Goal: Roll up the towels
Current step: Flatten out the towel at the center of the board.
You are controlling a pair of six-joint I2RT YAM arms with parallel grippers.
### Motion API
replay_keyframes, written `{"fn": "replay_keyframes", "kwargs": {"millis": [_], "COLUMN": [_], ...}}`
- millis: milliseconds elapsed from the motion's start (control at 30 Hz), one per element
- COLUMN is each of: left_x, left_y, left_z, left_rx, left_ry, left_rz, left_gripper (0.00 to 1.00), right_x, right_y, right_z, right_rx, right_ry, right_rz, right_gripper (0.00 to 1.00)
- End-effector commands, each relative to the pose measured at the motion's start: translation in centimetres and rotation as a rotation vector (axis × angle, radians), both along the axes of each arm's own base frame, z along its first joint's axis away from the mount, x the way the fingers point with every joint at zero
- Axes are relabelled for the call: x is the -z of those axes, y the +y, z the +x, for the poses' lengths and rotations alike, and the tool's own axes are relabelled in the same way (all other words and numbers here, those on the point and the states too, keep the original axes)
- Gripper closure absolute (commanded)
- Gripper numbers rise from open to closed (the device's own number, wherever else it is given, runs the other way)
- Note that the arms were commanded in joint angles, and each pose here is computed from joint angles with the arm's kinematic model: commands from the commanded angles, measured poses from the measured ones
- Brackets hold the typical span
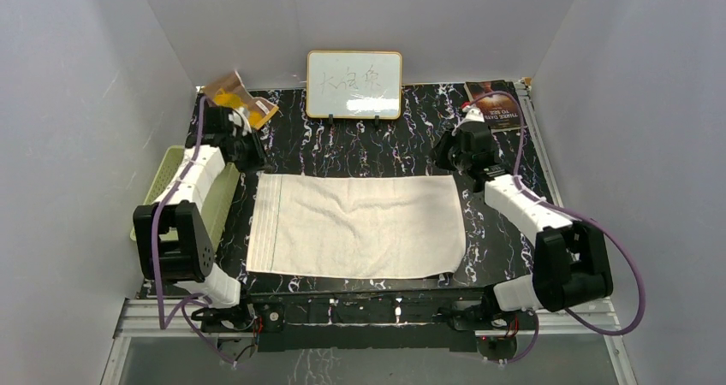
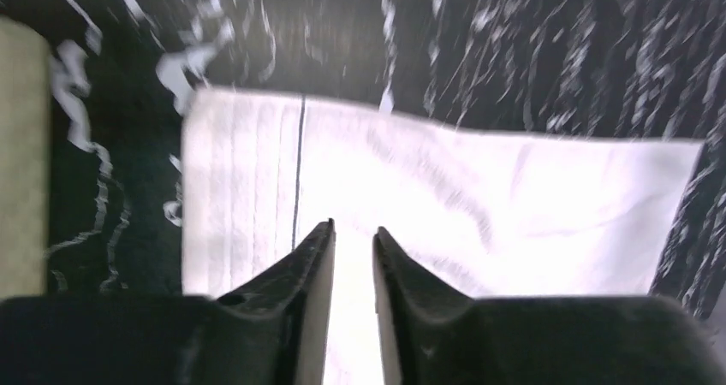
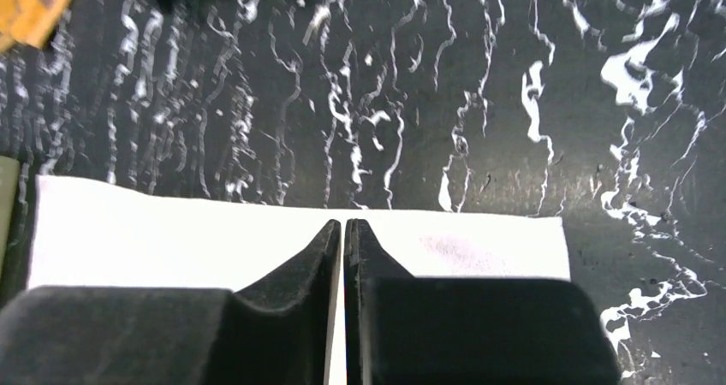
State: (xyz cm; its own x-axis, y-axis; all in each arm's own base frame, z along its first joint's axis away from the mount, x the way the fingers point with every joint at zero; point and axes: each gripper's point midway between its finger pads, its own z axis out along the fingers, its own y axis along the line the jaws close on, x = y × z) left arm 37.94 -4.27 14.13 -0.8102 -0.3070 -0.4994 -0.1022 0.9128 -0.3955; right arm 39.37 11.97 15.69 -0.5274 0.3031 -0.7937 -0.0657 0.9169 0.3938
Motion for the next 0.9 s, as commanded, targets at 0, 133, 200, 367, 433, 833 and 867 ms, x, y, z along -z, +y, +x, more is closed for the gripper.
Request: {"fn": "replay_keyframes", "kwargs": {"millis": [0, 133, 200, 367, 433, 833, 867], "left_x": [6.2, 8.6, 9.6, 11.1, 11.6, 14.2, 14.2], "left_y": [-1.9, -1.4, -0.8, 0.3, 0.4, 1.1, 1.1], "left_z": [-3.7, -3.2, -2.4, -0.3, 0.3, 4.1, 4.6], "left_rx": [0.016, -0.002, -0.025, -0.066, -0.075, -0.062, -0.055], "left_ry": [0.153, 0.192, 0.198, 0.226, 0.236, 0.275, 0.274], "left_rz": [-0.08, -0.059, -0.03, 0.009, 0.014, 0.013, 0.015], "left_gripper": [0.87, 1.0, 1.0, 1.0, 1.0, 1.0, 1.0], "right_x": [3.9, 6.2, 7.2, 9.4, 10.2, 14.8, 14.7], "right_y": [-0.1, -1.7, -2.2, -3.9, -4.6, -6.8, -6.8], "right_z": [-0.5, 0.0, 0.3, 0.9, 1.0, 5.8, 6.6], "right_rx": [0.001, 0.056, 0.064, 0.111, 0.132, 0.203, 0.203], "right_ry": [0.113, 0.174, 0.204, 0.275, 0.3, 0.385, 0.381], "right_rz": [0.041, 0.066, 0.072, 0.049, 0.039, 0.002, 0.0], "right_gripper": [1.0, 1.0, 1.0, 1.0, 1.0, 1.0, 1.0]}}
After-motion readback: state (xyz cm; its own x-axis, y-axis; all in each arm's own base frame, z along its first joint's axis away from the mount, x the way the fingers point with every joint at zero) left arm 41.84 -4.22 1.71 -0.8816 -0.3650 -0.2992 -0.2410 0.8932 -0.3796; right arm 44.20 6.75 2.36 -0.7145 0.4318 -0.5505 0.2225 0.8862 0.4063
